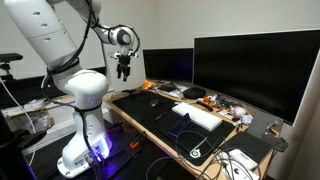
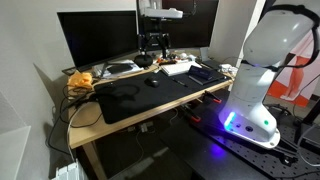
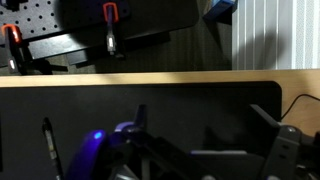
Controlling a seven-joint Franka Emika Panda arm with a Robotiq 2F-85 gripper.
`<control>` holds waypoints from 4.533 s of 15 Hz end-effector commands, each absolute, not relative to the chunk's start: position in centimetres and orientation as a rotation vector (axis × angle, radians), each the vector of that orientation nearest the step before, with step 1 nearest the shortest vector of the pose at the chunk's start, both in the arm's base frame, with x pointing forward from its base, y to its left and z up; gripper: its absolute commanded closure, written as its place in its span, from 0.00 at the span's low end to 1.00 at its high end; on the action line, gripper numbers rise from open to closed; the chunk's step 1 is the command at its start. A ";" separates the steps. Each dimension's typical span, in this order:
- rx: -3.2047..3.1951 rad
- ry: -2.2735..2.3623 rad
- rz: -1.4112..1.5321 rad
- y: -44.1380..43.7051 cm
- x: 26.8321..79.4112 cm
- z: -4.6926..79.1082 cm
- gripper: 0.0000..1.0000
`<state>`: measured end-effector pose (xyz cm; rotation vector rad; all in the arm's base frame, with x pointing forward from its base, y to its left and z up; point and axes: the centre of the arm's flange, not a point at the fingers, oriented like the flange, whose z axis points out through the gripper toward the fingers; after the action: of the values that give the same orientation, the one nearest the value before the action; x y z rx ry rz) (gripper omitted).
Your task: Move the blue object to the left.
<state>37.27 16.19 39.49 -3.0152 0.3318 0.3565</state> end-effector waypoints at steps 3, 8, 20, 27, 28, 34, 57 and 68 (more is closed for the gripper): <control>-3.015 0.332 0.356 16.2 37.3 39.5 0.00; -2.958 0.435 0.337 14.9 38.5 39.6 0.00; -2.773 0.837 0.207 5.7 42.0 40.8 0.00; -2.785 0.974 0.150 0.4 42.0 41.4 0.00; -2.778 0.978 0.158 -0.1 41.9 41.5 0.00; -2.775 0.949 0.174 -0.1 41.9 40.7 0.00; -2.699 1.106 -0.050 -13.7 42.2 41.6 0.00; -2.865 1.013 0.004 -22.2 39.7 38.4 0.00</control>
<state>39.72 -20.52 39.62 -2.7653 1.0568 -0.0079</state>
